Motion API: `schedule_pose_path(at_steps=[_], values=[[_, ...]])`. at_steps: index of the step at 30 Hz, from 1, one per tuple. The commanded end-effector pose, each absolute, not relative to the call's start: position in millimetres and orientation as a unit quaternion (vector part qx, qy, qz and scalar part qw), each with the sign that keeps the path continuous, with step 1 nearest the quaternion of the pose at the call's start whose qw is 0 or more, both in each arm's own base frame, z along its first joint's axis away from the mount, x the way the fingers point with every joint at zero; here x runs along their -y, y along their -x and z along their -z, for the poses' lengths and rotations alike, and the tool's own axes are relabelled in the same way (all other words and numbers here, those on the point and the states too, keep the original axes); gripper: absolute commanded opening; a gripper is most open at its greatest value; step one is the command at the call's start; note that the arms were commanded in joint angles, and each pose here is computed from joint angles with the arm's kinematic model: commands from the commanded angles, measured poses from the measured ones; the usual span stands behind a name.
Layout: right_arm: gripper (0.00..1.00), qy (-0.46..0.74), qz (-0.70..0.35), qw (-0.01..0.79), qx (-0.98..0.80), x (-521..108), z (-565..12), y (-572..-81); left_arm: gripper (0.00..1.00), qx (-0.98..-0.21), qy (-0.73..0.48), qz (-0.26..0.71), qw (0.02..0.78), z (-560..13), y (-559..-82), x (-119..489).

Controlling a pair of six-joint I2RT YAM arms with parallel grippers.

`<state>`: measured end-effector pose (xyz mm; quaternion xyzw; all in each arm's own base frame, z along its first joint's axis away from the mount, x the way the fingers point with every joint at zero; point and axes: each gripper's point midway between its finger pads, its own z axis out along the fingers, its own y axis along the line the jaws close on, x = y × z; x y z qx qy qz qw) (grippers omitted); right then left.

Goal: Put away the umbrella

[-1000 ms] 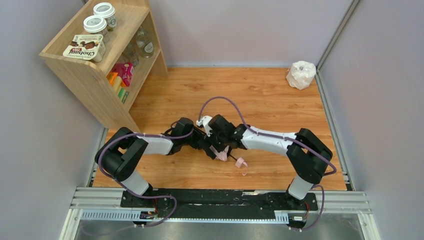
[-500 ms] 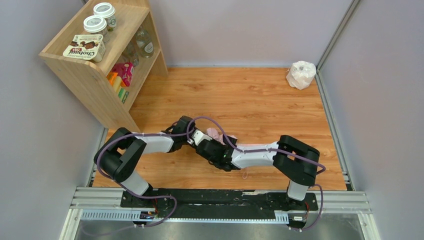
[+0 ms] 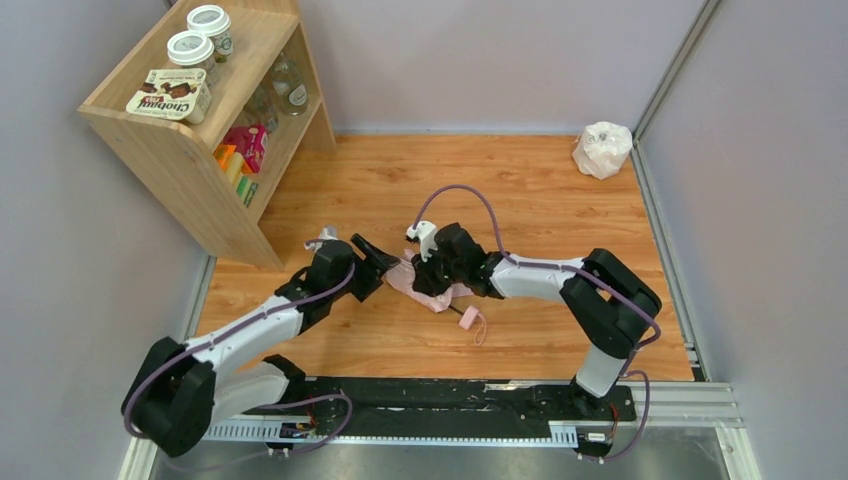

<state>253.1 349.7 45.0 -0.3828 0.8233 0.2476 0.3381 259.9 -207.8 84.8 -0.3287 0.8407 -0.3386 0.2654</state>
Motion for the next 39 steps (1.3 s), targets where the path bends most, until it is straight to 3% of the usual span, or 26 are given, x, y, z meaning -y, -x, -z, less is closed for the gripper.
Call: schedule_pose_path(at_steps=[1, 7, 13, 20, 29, 31, 32, 33, 36, 39], values=[[0.0, 0.361, -0.416, 0.159, -0.819, -358, -23, -193, 0.8, -0.802, 0.295, 0.379, 0.354, -108, -259, 192], [0.0, 0.281, -0.482, 0.111, -0.823, -357, -22, -211, 0.8, -0.808, 0.358, 0.365, 0.291, -88, -244, 187], [0.0, 0.272, -0.487, 0.113, -0.823, -359, -25, -218, 0.8, -0.822, 0.359, 0.373, 0.237, -76, -242, 210], [0.0, 0.277, -0.488, 0.11, -0.82, -359, -26, -216, 0.8, -0.821, 0.354, 0.368, 0.254, -71, -262, 222], [0.0, 0.321, -0.508, 0.105, -0.793, -362, -43, -207, 0.81, -0.87, 0.417, 0.229, 0.131, 35, -224, 208], [0.0, 0.336, -0.508, 0.106, -0.786, -364, -48, -203, 0.75, -0.87, 0.42, 0.23, 0.116, 48, -215, 207], [0.0, 0.341, -0.508, 0.107, -0.784, -366, -50, -203, 0.67, -0.871, 0.415, 0.233, 0.121, 52, -216, 207], [0.0, 0.347, -0.508, 0.106, -0.781, -368, -52, -200, 0.49, -0.87, 0.413, 0.236, 0.125, 53, -214, 206], [0.0, 0.36, -0.502, 0.107, -0.779, -375, -56, -199, 0.25, -0.87, 0.406, 0.244, 0.136, 50, -217, 207], [0.0, 0.358, -0.482, 0.118, -0.791, -376, -61, -204, 0.16, -0.872, 0.406, 0.239, 0.132, 49, -214, 206]])
